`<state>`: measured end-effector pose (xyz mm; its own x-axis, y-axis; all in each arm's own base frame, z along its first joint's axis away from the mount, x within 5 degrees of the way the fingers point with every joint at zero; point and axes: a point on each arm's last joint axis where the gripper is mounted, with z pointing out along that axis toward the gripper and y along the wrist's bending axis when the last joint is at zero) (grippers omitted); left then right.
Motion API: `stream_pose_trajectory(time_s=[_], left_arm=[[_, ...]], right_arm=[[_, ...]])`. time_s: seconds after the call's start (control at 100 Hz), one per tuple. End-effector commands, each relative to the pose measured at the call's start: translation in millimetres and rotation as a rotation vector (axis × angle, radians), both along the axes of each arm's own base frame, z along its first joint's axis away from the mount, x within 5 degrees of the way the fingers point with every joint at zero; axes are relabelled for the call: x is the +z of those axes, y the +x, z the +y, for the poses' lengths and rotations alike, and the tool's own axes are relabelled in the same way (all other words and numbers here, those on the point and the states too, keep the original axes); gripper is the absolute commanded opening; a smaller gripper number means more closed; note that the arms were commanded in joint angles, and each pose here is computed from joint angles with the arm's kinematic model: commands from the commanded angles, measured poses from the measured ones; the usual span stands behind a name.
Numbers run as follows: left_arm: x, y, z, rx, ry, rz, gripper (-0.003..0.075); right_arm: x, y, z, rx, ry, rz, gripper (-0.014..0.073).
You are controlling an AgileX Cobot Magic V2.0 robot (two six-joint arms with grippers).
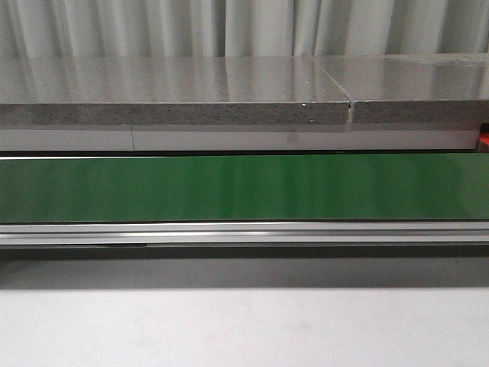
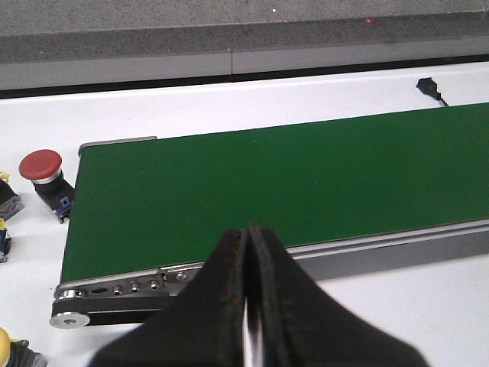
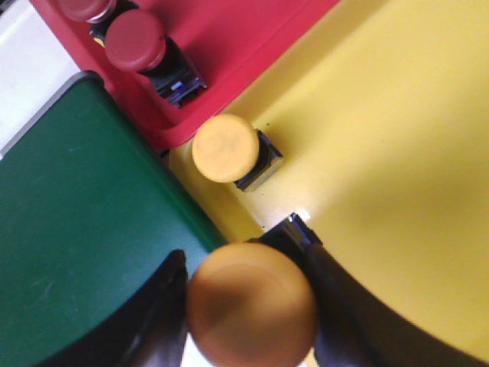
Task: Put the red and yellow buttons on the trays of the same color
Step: 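Carry the yellow button with the right gripper into the yellow tray and release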
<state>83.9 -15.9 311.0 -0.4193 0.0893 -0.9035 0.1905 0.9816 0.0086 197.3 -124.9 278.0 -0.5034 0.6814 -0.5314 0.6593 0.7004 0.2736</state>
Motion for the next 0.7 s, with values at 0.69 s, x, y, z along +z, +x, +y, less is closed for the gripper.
stream_pose_trajectory(time_s=[0.69], left_arm=[[14.1, 1.6, -1.4, -0.005, -0.034, -0.084, -0.0021]], right_arm=[[-46.1, 34.6, -30.0, -0.077, 0.06, 0.046, 0.0092]])
